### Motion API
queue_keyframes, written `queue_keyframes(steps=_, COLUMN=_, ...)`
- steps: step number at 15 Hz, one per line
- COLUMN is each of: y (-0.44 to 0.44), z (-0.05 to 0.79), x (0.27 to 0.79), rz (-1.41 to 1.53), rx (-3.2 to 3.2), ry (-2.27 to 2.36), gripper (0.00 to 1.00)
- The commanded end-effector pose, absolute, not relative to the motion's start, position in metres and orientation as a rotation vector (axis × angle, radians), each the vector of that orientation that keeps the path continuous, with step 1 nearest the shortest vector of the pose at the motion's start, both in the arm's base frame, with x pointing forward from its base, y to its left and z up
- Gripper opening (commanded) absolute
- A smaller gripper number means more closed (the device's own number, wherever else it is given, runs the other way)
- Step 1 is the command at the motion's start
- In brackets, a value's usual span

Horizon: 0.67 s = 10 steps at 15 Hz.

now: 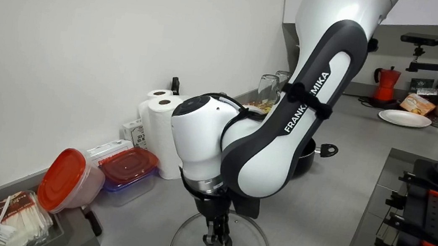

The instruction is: Pick up the glass lid from the black pot and put it on the countertop.

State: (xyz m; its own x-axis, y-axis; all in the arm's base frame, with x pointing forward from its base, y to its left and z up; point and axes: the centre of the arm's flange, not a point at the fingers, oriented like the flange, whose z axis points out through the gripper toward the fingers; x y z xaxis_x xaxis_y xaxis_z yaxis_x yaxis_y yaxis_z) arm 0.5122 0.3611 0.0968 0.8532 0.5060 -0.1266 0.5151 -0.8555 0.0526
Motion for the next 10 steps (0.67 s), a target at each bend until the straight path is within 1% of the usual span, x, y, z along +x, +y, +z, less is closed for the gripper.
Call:
queue_keyframes(steps=1, y=0.371, z=0.096, x=0.52, rz=-0.229, rx=2.978, ry=0.809, gripper=0.25)
queue_keyframes(steps=8, y=0.367, z=0.084, x=0.512, rz=-0.278, rx=2.971, ry=0.826, gripper=0.25)
queue_keyframes(steps=9, y=0.366, z=0.085, x=0.511, rz=-0.282, rx=2.965, ry=0.836, gripper=0.72)
queue_keyframes(steps=10, y=0.362, z=0.079, x=0.506, rz=-0.246, rx=2.961, ry=0.805, gripper=0.52)
